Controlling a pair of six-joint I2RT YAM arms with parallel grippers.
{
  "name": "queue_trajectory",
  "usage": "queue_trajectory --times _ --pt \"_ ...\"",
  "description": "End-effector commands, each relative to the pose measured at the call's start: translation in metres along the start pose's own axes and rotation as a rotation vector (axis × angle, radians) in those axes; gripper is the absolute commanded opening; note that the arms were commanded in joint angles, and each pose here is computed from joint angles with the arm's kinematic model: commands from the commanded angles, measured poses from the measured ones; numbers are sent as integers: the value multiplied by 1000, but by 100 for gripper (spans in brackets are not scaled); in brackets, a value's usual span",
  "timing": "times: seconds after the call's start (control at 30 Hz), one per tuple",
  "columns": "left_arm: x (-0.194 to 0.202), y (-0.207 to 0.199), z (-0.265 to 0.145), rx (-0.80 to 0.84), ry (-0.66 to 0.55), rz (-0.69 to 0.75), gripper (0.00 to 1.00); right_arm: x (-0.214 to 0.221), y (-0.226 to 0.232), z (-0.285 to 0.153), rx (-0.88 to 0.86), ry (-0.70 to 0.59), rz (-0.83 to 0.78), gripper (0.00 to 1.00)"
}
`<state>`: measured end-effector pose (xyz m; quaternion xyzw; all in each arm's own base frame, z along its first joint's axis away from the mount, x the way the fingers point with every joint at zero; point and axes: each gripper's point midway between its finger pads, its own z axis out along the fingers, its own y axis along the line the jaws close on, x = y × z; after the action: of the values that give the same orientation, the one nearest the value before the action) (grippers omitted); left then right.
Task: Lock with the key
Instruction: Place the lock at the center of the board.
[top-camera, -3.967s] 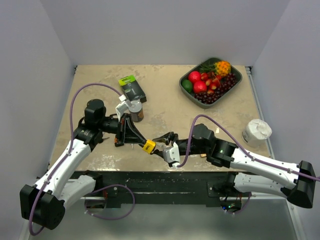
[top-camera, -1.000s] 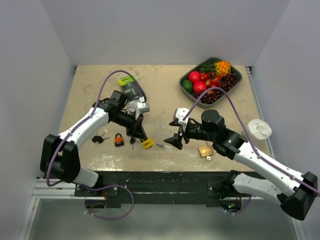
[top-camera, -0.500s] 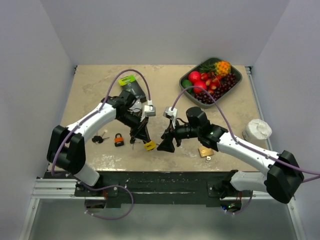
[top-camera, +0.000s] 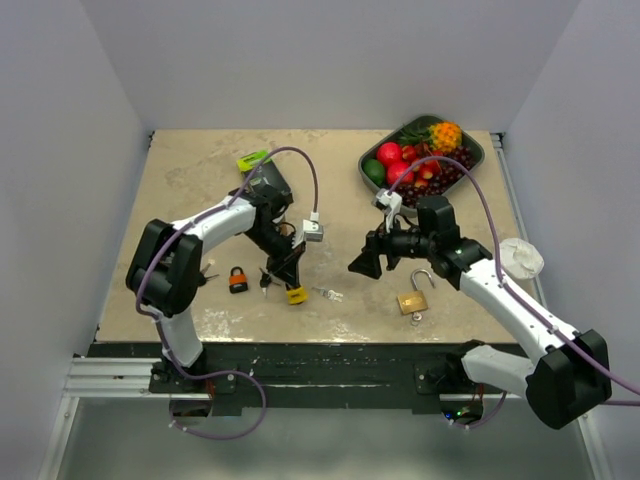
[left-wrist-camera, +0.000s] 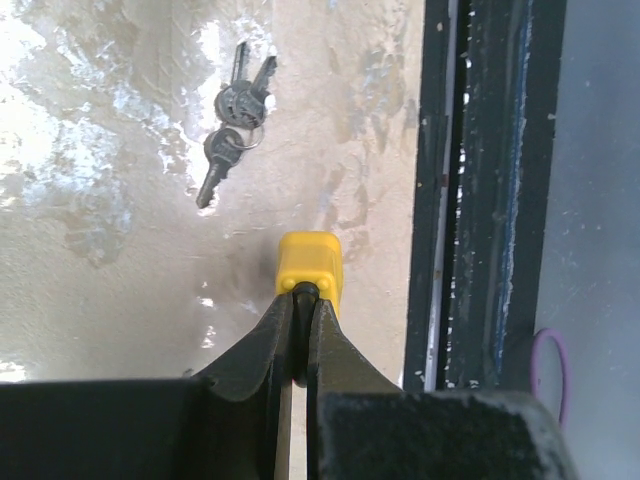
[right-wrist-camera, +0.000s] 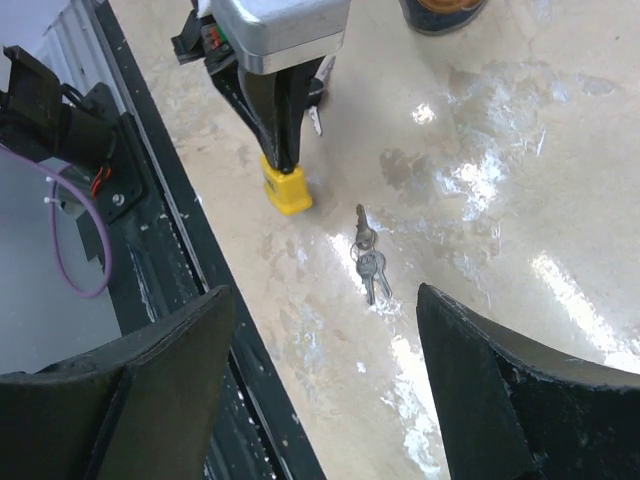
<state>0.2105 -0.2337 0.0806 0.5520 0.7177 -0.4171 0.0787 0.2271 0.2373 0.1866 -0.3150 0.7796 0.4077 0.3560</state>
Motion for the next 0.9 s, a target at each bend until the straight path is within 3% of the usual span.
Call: queue_trajectory --times 0.0,0.33,0.47,0.57,0.87 --pt "-13 9 2 16 -3 71 0 -12 8 -13 -22 -17 -39 77" --pt "-6 35 10 6 63 90 0 -15 5 -16 -24 -20 -28 78" --pt "-7 47 10 -19 84 110 21 -15 4 -16 -26 -18 -27 79" --pt "-10 55 10 -31 88 121 30 -15 5 -16 -31 -17 -28 79" --pt "-17 73 8 -81 105 146 44 -15 3 -17 -22 -15 -25 80"
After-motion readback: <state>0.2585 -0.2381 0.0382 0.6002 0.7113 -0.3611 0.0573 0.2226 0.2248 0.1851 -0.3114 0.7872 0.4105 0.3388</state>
